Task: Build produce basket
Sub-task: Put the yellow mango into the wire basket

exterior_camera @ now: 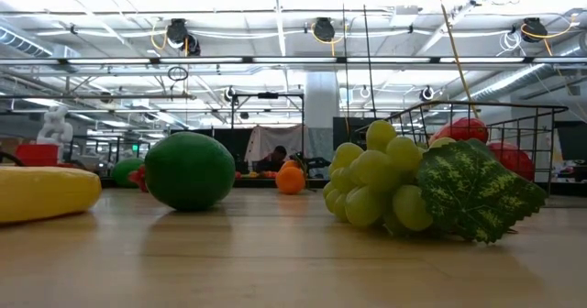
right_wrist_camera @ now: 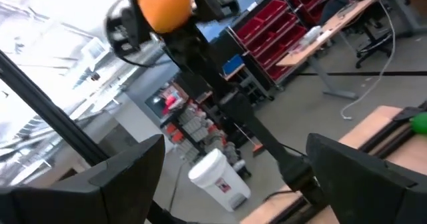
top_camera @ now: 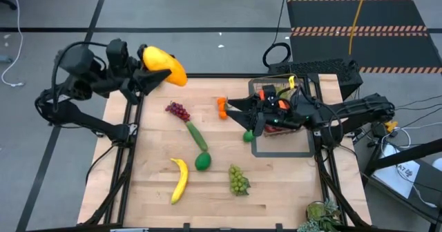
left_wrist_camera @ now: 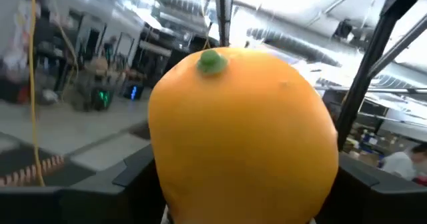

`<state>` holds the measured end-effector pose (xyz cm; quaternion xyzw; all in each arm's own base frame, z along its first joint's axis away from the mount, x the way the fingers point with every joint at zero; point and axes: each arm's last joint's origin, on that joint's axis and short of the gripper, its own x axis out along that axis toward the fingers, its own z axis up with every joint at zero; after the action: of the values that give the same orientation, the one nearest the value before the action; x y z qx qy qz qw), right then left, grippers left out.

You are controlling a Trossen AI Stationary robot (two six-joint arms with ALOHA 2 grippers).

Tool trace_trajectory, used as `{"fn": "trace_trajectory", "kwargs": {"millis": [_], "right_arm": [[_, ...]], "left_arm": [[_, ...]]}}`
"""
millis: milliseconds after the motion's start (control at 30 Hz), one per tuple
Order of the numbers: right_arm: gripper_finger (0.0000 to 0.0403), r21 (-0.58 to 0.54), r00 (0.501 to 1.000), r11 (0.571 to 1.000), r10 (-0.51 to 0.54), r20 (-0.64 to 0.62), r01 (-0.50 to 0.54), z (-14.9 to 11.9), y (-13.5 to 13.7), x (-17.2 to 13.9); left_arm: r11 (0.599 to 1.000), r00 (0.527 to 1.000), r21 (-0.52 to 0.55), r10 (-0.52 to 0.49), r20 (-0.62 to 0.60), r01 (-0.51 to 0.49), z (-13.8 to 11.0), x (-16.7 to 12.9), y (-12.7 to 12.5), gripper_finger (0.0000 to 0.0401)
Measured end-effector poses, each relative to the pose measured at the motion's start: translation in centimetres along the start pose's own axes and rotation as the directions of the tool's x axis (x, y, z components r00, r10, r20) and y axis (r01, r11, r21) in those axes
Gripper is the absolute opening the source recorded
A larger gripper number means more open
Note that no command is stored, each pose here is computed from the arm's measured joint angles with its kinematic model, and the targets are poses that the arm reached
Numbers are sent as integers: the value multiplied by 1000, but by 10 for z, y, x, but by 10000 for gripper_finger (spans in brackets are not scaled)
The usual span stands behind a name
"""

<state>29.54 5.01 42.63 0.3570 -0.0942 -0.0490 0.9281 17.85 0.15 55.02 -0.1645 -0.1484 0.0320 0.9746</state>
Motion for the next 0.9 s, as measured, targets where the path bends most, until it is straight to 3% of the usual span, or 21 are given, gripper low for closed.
{"fn": "trace_trajectory", "kwargs": {"millis": [333,533,667,900], "right_arm": [[357,12,1000,1000,-12,-12,12,0,-1,-2],[357,21,1000,1000,-14,-14,14,0,0,-2],[357,20,1000,1000,-16,-16,16,-1,-1,-2],[357,23,999,999,-45,8,45,0,-1,-2]], "left_arm": [[995,999,98,-29,38,26,25,15,-11,282],[960,1000,281,11,5,-12,27,17,-11,282],[883,999,467,49,9,-48,24,18,-13,282],[646,995,762,100,-20,-50,17,21,-17,282]]}}
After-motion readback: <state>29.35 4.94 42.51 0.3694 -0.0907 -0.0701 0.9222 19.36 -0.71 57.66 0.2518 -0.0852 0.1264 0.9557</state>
